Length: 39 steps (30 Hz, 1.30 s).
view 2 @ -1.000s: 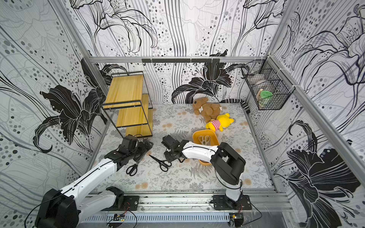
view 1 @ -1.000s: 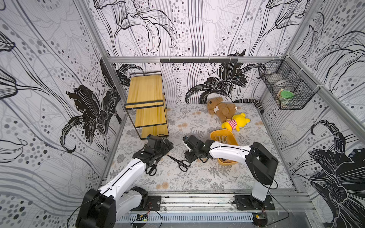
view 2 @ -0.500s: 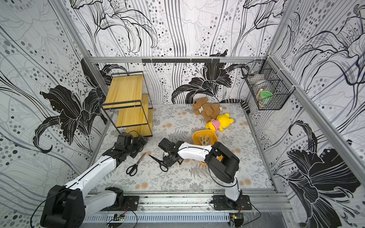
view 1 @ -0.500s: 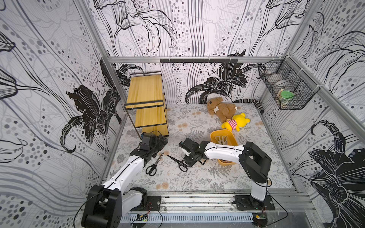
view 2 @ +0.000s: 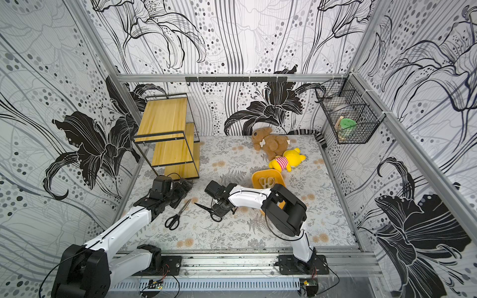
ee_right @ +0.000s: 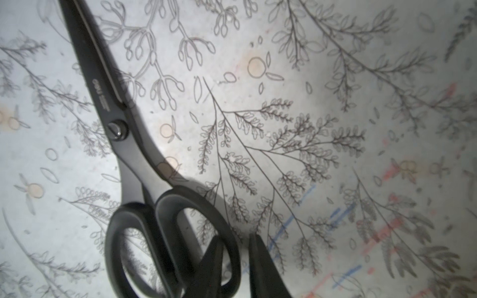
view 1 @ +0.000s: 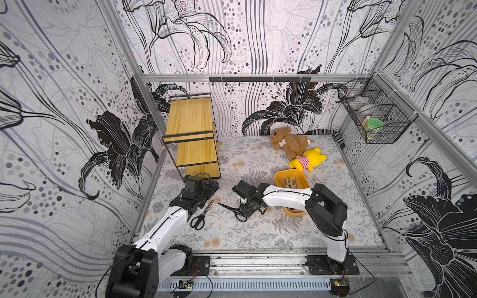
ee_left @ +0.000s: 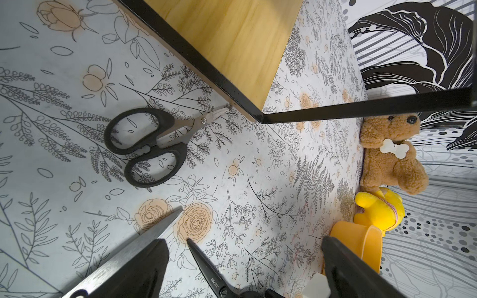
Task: Put the scissors into the storage box
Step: Pick up the scissors from the center of the board.
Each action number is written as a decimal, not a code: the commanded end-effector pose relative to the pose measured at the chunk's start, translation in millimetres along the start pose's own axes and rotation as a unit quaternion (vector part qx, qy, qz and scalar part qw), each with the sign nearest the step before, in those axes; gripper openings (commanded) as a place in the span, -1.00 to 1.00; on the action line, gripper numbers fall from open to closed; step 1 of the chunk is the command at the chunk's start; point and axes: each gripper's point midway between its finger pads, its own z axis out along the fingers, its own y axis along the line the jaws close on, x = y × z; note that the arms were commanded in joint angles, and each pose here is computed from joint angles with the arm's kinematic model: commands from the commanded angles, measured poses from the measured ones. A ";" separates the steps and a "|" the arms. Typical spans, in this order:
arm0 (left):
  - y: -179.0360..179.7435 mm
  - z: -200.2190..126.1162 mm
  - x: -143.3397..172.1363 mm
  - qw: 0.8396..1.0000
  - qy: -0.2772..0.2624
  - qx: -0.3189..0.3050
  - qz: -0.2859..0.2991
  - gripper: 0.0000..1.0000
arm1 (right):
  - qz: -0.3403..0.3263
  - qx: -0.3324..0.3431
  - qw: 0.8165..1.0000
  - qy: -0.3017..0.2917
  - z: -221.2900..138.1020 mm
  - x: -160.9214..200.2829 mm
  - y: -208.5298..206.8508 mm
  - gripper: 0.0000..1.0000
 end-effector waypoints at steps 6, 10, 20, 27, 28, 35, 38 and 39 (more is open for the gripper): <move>-7.5 -1.2 -4.2 1.000 -0.008 0.022 -0.005 0.95 | -0.021 0.046 0.996 0.078 20.4 44.5 -17.0 -0.90; -6.0 -1.7 -3.7 1.000 -0.009 0.023 -0.008 0.95 | -0.027 0.054 0.995 0.076 19.6 46.7 -20.6 -1.00; -7.0 -1.4 -3.7 1.000 -0.009 0.025 -0.009 0.95 | -0.022 0.041 0.999 0.028 2.2 32.3 -17.7 -1.00; -9.1 0.4 -1.5 1.000 -0.001 0.029 -0.010 0.95 | -0.004 0.028 0.999 -0.031 -24.9 9.4 -15.1 -1.00; -9.6 0.5 -1.5 1.000 -0.001 0.029 -0.009 0.95 | -0.001 0.029 0.999 -0.038 -29.3 7.3 -16.7 -1.00; -10.1 0.6 -1.5 1.000 0.000 0.030 -0.005 0.95 | 0.059 0.051 0.995 -0.054 -55.9 11.5 -51.7 -1.00; -10.3 1.0 -0.8 0.999 0.002 0.031 -0.006 0.95 | 0.091 0.066 0.992 -0.055 -66.9 21.6 -75.1 -1.00; -10.5 1.4 -0.8 0.999 0.003 0.032 -0.005 0.95 | 0.103 0.071 0.990 -0.066 -78.1 22.5 -83.9 -1.00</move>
